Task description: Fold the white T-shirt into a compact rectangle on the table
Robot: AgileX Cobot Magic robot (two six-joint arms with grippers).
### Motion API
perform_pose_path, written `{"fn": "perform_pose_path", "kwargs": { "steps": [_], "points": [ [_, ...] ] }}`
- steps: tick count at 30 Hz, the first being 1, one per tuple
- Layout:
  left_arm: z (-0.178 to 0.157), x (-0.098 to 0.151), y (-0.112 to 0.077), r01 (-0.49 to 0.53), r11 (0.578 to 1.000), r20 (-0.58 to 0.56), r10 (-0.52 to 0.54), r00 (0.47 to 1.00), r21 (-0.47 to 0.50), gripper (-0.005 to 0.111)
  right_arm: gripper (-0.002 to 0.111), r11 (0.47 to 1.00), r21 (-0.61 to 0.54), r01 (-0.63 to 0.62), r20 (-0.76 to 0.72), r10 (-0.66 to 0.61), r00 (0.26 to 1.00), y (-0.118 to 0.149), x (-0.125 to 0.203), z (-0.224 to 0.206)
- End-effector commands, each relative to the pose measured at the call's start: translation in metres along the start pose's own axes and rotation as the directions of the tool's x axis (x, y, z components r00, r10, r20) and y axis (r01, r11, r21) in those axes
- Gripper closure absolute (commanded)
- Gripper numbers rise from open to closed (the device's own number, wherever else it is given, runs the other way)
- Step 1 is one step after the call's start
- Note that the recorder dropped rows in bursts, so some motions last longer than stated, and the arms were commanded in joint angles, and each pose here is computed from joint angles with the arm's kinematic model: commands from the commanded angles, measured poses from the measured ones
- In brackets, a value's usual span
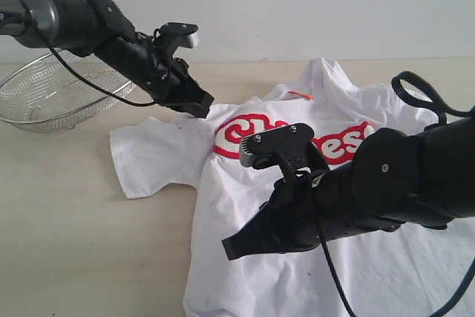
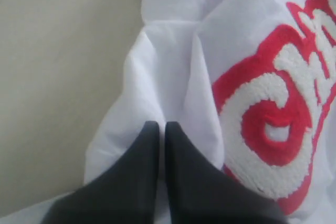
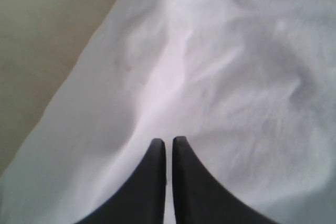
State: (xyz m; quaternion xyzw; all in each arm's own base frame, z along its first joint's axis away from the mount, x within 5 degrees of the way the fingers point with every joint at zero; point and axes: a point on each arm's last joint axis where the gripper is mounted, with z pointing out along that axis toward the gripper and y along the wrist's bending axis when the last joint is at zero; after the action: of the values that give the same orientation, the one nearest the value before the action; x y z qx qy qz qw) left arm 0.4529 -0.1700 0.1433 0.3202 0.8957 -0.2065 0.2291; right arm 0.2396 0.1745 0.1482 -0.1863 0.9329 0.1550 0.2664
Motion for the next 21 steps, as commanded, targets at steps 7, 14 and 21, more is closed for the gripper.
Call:
{"fn": "perform_pose_path", "kwargs": {
  "steps": [7, 14, 21],
  "points": [
    [0.017, 0.004, 0.010, 0.010, 0.996, 0.009, -0.009, 1.000, -0.084, 0.102, 0.109, 1.000, -0.010, 0.022, -0.019, -0.022, 1.000, 0.001, 0.003, -0.001],
    [0.033, 0.012, 0.016, 0.025, 0.995, -0.002, -0.025, 1.000, -0.098, 0.102, 0.109, 1.000, -0.014, 0.022, -0.026, -0.023, 0.999, 0.001, 0.004, -0.001],
    [0.043, 0.016, 0.023, 0.006, 0.993, -0.032, -0.010, 0.999, -0.120, 0.102, 0.109, 1.000, -0.009, 0.022, -0.017, -0.022, 1.000, 0.001, 0.003, -0.001]
  ]
}}
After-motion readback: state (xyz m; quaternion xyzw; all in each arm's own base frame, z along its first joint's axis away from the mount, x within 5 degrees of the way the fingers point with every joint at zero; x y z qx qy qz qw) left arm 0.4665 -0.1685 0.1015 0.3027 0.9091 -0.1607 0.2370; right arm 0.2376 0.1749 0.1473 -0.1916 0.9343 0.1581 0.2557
